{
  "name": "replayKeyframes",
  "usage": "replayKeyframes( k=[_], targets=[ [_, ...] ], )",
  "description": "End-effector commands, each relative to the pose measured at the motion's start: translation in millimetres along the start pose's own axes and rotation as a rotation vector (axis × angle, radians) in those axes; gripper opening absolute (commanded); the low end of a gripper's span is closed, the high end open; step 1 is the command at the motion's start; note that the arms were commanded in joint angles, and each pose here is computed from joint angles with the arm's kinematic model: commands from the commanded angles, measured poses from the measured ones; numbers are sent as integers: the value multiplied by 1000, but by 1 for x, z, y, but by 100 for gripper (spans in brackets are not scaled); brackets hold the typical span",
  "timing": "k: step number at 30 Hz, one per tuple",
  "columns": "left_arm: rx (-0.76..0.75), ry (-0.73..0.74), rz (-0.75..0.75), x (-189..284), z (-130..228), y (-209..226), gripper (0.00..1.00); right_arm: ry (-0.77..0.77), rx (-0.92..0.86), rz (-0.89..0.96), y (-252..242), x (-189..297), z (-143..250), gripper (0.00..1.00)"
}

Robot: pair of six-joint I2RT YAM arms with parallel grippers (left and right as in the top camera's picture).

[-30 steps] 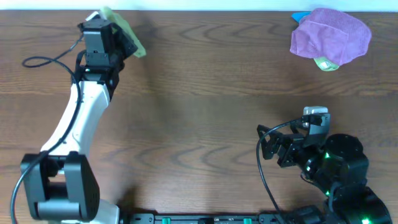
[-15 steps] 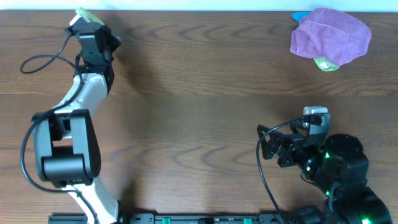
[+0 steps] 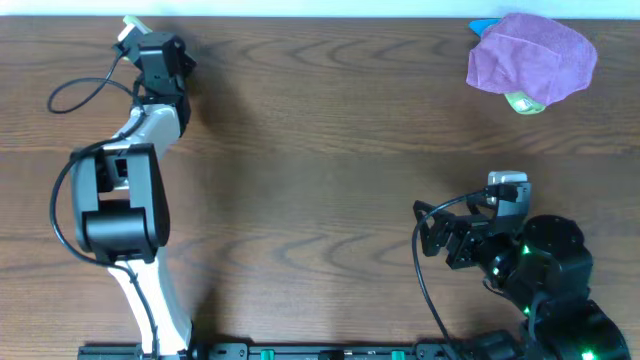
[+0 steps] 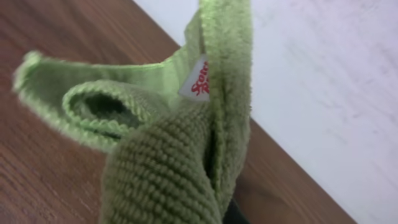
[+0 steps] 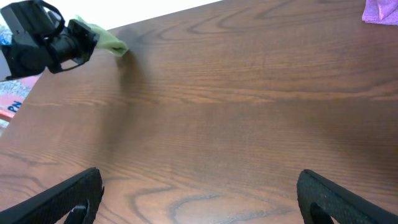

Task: Fold the cloth
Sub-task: 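Lift the folded cloth and carry it to the far left with the left gripper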

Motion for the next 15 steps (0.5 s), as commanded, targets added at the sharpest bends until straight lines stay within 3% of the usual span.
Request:
replayKeyframes(
  k=[1,15],
  targets=[
    [23,-21,-26,-5,-7,4,6,2,-17,4,-2,0,1,99],
    [166,124,-229,-1,20,54,6,2,-17,4,-2,0,1,99]
  ],
)
Point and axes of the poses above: each gripper's point midway between its finger pads, its own x axis back along the fingers, its own y axis along the line the jaws close on, z = x × y, the point moved 4 cm from there along x, back along the fingers, and after that the axes turned 6 degrees about -x, right-handed, at the moved point
